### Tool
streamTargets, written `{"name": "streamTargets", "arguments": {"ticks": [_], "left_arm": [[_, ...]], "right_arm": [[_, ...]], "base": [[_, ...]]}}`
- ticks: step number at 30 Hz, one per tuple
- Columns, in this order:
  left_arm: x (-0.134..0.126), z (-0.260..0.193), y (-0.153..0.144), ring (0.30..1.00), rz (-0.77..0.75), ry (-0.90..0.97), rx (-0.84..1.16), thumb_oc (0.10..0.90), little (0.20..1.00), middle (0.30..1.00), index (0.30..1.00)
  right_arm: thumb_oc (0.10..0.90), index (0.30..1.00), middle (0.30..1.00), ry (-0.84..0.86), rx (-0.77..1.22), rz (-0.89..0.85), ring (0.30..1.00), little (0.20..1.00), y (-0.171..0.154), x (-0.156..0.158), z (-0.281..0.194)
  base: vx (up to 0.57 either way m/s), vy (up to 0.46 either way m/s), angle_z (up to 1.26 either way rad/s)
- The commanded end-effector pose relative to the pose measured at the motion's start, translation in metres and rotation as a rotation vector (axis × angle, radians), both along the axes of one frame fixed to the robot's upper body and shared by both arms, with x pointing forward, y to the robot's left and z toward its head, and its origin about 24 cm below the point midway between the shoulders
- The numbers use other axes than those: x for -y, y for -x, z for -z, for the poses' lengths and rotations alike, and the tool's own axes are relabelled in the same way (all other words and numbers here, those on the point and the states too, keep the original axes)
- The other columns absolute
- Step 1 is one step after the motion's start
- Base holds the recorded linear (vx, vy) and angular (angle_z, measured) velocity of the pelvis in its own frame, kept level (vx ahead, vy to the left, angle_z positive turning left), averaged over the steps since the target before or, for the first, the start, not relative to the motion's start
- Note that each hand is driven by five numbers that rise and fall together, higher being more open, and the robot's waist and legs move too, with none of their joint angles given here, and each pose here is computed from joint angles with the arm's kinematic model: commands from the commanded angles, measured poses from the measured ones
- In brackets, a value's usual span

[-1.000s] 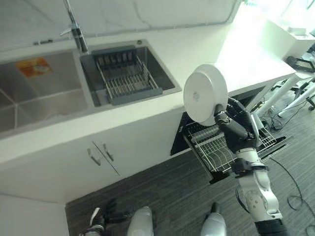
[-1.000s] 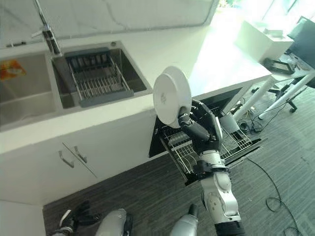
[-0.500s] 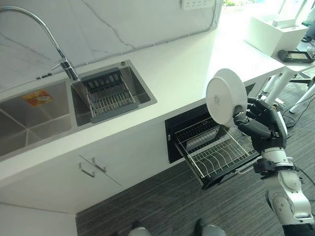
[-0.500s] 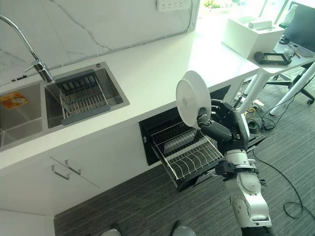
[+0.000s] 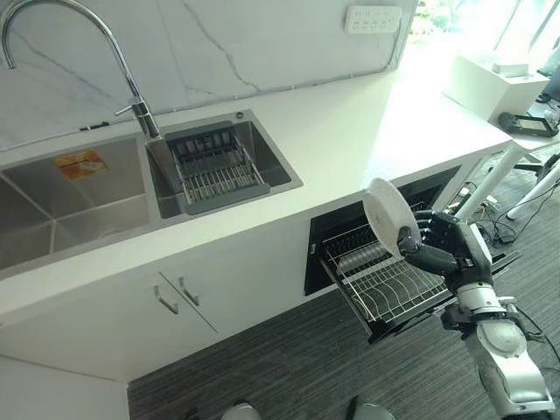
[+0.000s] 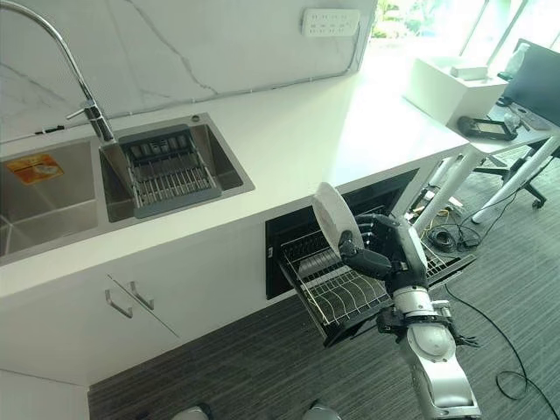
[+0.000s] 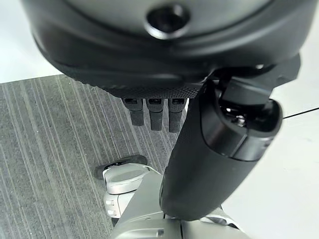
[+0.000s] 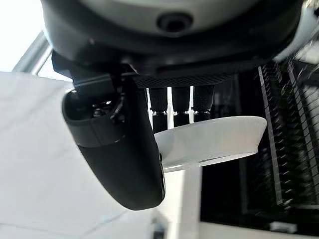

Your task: Place the dishes in the dishwasher.

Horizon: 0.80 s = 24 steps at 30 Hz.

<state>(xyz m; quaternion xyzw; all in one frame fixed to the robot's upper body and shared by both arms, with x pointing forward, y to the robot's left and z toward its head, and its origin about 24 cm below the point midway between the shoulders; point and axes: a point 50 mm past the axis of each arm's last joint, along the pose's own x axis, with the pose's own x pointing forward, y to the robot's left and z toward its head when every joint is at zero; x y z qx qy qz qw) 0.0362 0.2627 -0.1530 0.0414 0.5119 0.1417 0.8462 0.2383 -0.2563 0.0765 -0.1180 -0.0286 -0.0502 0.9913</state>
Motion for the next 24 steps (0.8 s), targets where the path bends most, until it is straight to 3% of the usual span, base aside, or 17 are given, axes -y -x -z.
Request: {"name": "streamTargets", "arguments": {"ticks": [1, 14, 24], "left_arm": [[0.008, -0.004, -0.032, 0.9, 0.114, 0.015, 0.102, 0.8, 0.9, 0.9, 0.9], [0.002, -0.006, -0.031, 0.9, 0.156, -0.006, 0.077, 0.8, 0.9, 0.9, 0.9], [-0.002, -0.008, -0.034, 0.9, 0.217, -0.004, 0.044, 0.8, 0.9, 0.9, 0.9]], "right_arm": [[0.4, 0.3, 0.3, 0.157, 0.293, 0.031, 0.3, 0.3, -0.013, 0.004, -0.057], [0.4, 0.3, 0.3, 0.396, 0.099, 0.11, 0.3, 0.3, -0.027, 0.026, -0.026], [0.4, 0.3, 0.3, 0.581, -0.097, 0.164, 0.3, 0.3, -0.071, 0.031, -0.002]], "base": [[0.0, 0.0, 0.0], [0.01, -0.01, 0.04], [0.04, -0.015, 0.15]]}}
